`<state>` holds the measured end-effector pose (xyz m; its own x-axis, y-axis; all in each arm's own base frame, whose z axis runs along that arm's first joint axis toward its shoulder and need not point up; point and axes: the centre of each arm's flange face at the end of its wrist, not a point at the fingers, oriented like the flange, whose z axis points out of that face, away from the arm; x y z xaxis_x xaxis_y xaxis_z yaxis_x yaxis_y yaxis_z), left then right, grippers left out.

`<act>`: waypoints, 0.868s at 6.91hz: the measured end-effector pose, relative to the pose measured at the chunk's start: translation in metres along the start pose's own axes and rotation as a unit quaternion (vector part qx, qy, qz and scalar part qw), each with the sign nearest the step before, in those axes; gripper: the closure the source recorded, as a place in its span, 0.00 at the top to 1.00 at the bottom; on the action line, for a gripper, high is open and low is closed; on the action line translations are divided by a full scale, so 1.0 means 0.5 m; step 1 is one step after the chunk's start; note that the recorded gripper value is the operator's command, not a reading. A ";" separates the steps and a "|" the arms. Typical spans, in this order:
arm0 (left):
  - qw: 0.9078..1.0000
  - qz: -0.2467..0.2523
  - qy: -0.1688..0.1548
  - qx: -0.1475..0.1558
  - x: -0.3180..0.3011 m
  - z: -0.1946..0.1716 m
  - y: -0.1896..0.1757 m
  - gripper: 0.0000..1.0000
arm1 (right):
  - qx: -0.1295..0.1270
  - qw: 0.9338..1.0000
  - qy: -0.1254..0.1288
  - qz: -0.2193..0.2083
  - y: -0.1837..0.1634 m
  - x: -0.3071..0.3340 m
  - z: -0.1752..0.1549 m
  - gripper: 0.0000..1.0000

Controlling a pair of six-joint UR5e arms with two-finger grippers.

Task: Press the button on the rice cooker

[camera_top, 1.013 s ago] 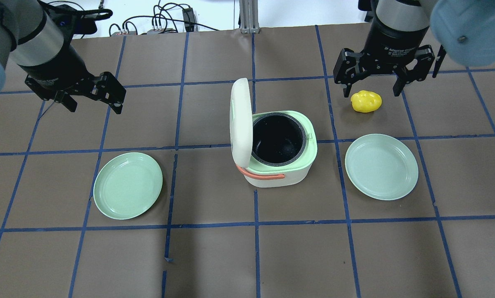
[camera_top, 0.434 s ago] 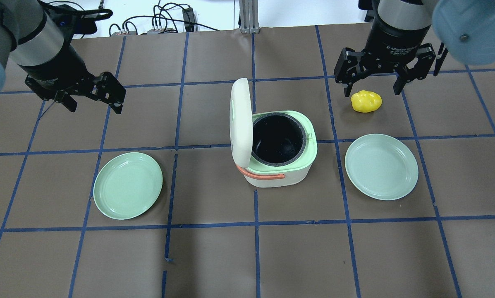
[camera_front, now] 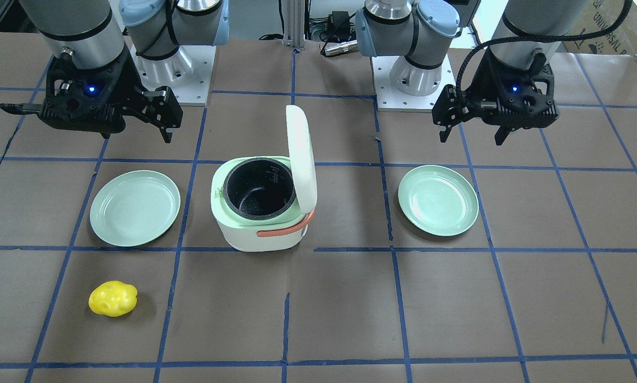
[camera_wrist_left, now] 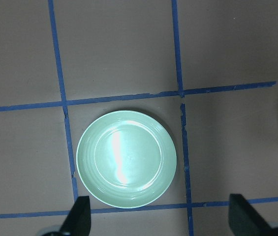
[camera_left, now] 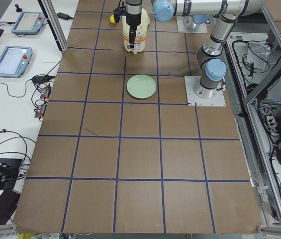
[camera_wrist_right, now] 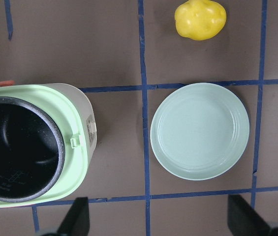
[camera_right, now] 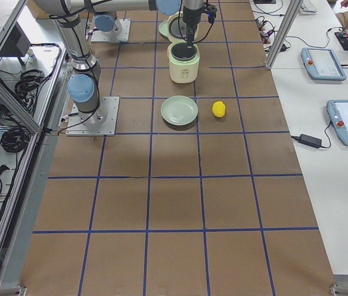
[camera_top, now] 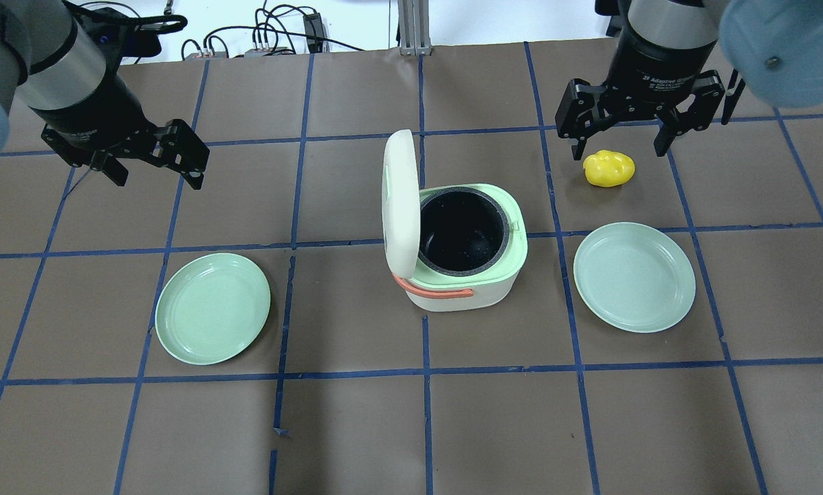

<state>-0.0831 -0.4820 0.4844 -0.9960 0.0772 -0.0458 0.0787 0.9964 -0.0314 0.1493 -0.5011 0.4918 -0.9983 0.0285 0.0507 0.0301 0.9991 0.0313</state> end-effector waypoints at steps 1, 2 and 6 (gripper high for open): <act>1.000 0.000 0.000 0.000 0.000 0.000 0.000 1.00 | 0.000 1.000 0.000 0.000 0.000 0.000 0.000 0.99; 1.000 0.000 0.000 0.000 0.000 0.000 0.000 1.00 | 0.000 1.000 0.000 0.000 0.000 0.000 0.000 0.99; 1.000 0.000 0.000 0.000 0.000 0.000 0.000 1.00 | -0.004 1.000 -0.011 0.005 -0.002 0.001 0.006 0.99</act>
<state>-0.0831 -0.4820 0.4844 -0.9959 0.0772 -0.0465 0.0787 0.9964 -0.0313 0.1487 -0.5019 0.4886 -0.9988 0.0384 0.0290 0.0395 0.9984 0.0396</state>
